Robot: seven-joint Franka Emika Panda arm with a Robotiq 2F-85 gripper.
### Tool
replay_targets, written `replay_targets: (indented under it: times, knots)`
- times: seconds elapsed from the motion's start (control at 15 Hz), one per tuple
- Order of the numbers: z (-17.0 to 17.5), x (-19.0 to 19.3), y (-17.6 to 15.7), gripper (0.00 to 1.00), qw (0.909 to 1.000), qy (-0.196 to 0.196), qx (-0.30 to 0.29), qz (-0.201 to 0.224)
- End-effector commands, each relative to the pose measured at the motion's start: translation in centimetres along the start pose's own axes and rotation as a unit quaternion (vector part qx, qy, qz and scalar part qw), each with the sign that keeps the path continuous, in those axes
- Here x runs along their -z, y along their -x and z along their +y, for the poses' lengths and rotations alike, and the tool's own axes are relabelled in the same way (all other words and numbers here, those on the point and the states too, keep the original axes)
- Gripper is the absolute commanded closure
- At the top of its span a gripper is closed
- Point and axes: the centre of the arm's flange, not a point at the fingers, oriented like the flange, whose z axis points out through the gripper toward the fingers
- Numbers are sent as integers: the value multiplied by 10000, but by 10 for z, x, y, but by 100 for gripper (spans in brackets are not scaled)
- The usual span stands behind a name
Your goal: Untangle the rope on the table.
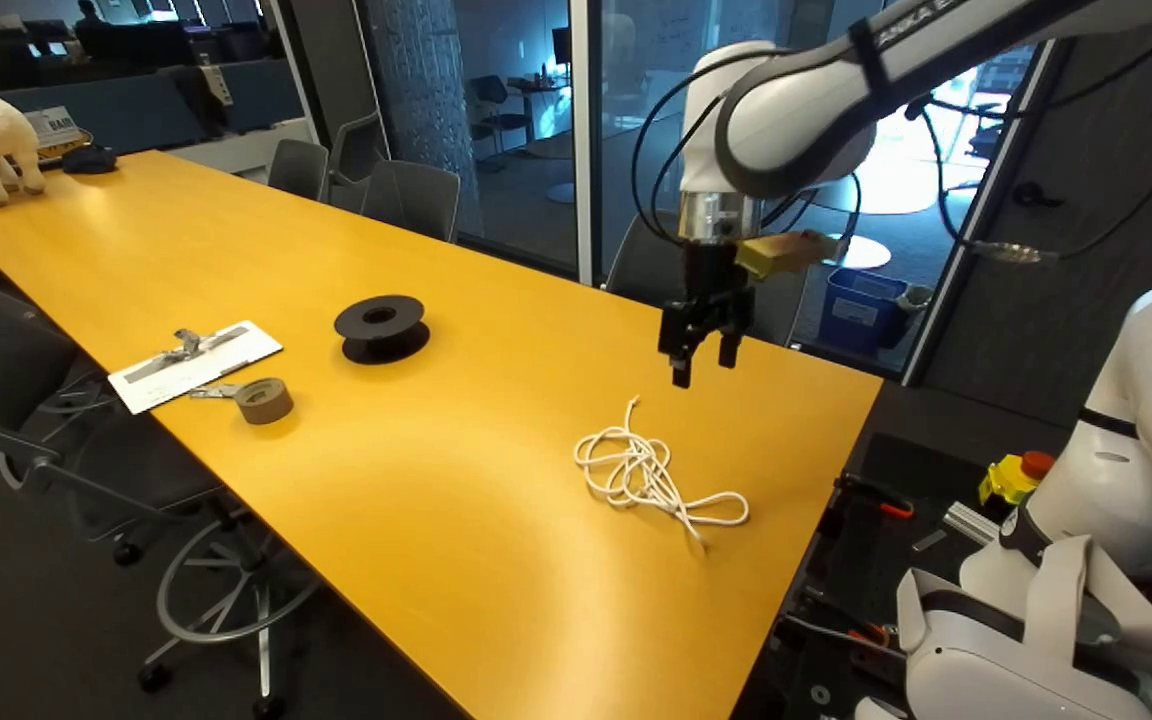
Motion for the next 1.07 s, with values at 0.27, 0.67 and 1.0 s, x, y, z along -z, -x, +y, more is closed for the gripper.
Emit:
replay_targets:
  times: [0.27, 0.67, 1.0]
  knots:
    - [-31, -105, -93, 0, 9954, -407, -532, -682]
    - [-8, -147, -127, 0, 9892, -638, -1207, -533]
    - [16, -175, -138, 0, 9849, -528, -1557, -537]
